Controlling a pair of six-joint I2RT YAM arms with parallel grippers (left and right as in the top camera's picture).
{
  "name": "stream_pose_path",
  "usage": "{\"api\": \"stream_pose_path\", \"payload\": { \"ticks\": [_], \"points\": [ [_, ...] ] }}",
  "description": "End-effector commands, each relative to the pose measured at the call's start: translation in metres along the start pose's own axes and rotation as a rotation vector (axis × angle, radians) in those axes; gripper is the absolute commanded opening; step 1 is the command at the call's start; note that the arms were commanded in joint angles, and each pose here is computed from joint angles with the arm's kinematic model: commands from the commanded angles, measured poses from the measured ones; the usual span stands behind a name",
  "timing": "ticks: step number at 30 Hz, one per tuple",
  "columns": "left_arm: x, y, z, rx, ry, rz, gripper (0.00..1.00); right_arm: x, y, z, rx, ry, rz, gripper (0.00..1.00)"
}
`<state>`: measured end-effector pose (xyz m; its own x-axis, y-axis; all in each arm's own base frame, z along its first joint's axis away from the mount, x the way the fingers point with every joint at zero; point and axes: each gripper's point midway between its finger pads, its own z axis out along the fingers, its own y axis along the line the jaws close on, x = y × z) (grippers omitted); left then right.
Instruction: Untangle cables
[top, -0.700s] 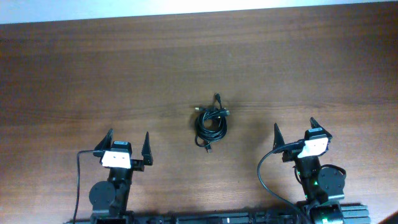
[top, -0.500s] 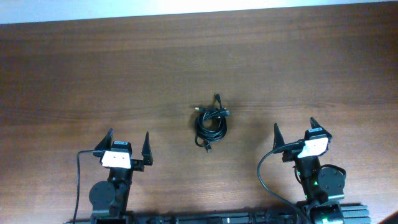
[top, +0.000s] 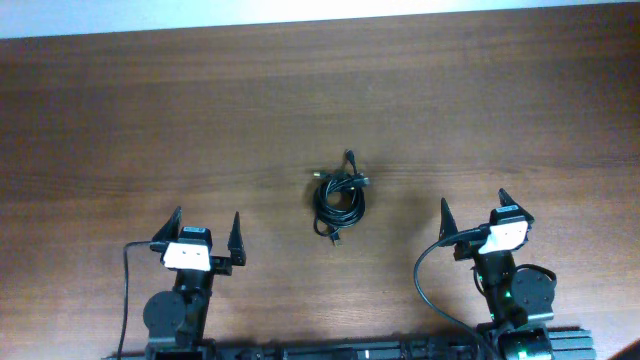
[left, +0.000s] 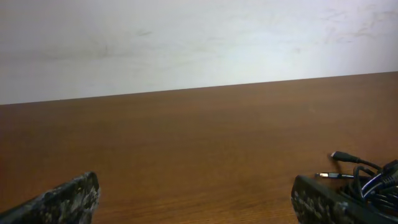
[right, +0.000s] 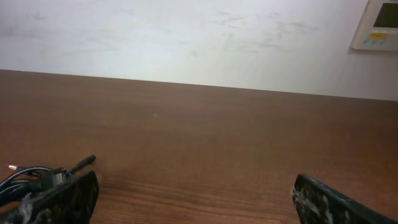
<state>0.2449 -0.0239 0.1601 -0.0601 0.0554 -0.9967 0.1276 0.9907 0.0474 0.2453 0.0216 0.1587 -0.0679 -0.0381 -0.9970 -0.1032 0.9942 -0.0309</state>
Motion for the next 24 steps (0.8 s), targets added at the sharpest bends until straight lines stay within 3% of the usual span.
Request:
{"api": "stream_pose_path", "payload": {
  "ticks": [1, 24],
  "points": [
    [0.0011, -0.0021, -0.0002, 0.014, 0.002, 0.015, 0.99, 0.0023, 0.0000, 0.0000, -0.002, 0.004, -0.002, 0.98],
    [-0.0031, -0.0020, -0.0017, 0.014, 0.005, -0.039, 0.99, 0.0023, 0.0000, 0.0000, -0.002, 0.004, -0.002, 0.98]
  ]
}}
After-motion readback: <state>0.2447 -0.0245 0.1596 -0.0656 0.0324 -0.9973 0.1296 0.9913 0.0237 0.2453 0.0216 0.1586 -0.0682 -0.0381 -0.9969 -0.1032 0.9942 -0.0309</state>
